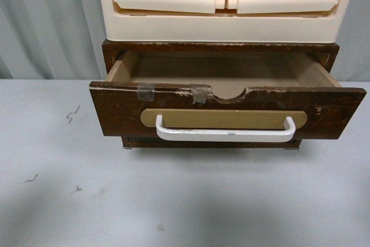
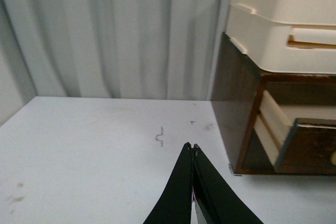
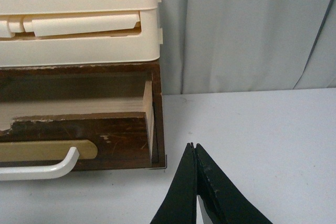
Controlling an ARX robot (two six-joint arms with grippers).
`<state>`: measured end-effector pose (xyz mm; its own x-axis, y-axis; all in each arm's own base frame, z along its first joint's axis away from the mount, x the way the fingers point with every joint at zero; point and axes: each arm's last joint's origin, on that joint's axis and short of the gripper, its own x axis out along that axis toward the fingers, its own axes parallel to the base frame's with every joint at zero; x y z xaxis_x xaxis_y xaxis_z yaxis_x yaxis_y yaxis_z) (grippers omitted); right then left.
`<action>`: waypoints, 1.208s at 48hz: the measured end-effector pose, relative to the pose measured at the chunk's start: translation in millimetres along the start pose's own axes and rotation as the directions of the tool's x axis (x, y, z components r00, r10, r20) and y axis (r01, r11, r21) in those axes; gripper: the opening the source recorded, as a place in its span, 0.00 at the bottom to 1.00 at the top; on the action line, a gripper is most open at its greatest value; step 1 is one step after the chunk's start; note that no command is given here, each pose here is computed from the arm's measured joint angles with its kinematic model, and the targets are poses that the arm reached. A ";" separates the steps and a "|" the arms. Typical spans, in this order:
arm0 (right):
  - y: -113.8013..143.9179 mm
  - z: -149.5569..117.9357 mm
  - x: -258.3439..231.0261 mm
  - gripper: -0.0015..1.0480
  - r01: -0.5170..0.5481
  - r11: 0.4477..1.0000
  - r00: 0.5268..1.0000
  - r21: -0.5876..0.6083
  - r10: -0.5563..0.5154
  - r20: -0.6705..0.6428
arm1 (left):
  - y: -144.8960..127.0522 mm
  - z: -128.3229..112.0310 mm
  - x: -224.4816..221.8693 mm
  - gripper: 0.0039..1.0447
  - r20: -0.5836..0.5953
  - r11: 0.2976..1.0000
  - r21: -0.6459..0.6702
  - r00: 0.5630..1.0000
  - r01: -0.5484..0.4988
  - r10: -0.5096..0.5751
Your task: Open drawer
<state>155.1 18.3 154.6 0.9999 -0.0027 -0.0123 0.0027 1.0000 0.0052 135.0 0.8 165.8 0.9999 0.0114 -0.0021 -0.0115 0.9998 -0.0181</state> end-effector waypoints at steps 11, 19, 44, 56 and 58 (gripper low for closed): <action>-11.7 10.2 -16.7 0.02 -0.018 1.000 1.000 0.000 0.018 0.006 | -1.1 3.1 -9.3 0.01 0.011 1.000 0.000 1.000 0.014 -0.014; -19.2 12.8 -22.6 0.02 0.008 1.000 1.000 0.001 -0.008 0.016 | -1.0 2.7 -13.8 0.01 0.004 1.000 0.000 1.000 0.014 -0.014; -18.9 15.4 -39.1 0.02 0.005 1.000 1.000 0.000 -0.005 0.025 | -0.9 3.0 -25.0 0.01 0.009 1.000 0.000 1.000 0.014 -0.014; -18.9 15.1 -43.0 0.02 0.005 1.000 1.000 0.001 -0.005 0.024 | -0.7 0.1 -30.6 0.01 -0.020 1.000 0.000 1.000 0.013 -0.013; -18.9 15.0 -43.5 0.02 0.005 1.000 1.000 0.001 -0.005 0.024 | -0.7 -3.7 -33.6 0.01 -0.047 1.000 0.000 0.999 0.016 -0.016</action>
<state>111.7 -0.6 170.1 0.9999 -0.0076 0.0113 0.0076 1.0000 0.0059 101.4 -0.4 162.2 0.9988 -0.0053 -0.0490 0.0045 0.9998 -0.0178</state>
